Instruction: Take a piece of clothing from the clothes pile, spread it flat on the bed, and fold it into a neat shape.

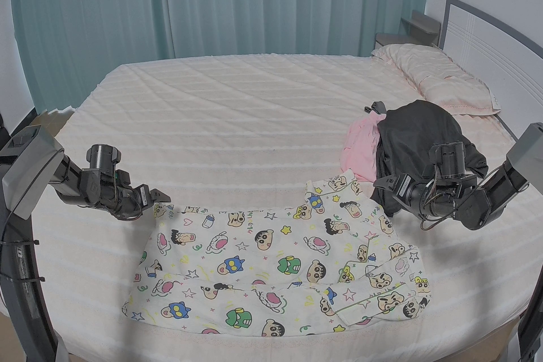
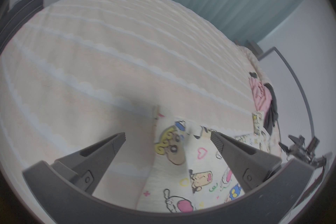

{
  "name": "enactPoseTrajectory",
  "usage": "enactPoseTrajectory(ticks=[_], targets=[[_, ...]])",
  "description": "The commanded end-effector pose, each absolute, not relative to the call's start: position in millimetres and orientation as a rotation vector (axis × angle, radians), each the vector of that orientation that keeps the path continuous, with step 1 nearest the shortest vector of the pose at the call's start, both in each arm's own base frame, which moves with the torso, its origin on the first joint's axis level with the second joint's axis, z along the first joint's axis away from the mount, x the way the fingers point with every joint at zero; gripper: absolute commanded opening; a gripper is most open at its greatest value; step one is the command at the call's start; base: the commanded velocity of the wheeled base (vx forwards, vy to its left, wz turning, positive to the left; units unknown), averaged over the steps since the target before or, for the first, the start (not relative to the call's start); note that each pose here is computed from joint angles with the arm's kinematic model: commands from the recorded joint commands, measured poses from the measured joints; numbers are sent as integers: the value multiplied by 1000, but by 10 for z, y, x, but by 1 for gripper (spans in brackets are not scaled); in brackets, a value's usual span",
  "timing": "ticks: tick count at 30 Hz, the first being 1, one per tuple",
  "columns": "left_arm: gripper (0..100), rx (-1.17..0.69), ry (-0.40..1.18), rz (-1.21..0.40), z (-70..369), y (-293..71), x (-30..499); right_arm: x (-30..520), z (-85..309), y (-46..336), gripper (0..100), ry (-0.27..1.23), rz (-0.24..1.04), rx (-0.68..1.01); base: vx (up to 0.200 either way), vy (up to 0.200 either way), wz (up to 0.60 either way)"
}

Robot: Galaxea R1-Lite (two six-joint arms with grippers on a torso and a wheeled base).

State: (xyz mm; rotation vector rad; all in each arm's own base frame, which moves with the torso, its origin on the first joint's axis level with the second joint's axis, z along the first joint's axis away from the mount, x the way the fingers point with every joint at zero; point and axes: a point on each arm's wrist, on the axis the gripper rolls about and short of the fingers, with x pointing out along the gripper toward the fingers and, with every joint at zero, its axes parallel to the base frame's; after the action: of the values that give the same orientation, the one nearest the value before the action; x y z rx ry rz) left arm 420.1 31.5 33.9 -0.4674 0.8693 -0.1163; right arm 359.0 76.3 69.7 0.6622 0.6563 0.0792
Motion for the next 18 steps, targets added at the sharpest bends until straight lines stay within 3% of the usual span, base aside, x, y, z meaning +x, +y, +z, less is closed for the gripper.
enactPoseTrajectory(ticks=[1,12,18], targets=[[100,-449,889,-193,302,253,4200,3616,613,847,100,681,93,637,0,0,0],[100,-392,862,-205,250,172,4364,3591,579,864,100,691,94,633,0,0,0],[100,-378,815,-205,472,178,4324,3585,569,874,100,694,94,638,0,0,0]])
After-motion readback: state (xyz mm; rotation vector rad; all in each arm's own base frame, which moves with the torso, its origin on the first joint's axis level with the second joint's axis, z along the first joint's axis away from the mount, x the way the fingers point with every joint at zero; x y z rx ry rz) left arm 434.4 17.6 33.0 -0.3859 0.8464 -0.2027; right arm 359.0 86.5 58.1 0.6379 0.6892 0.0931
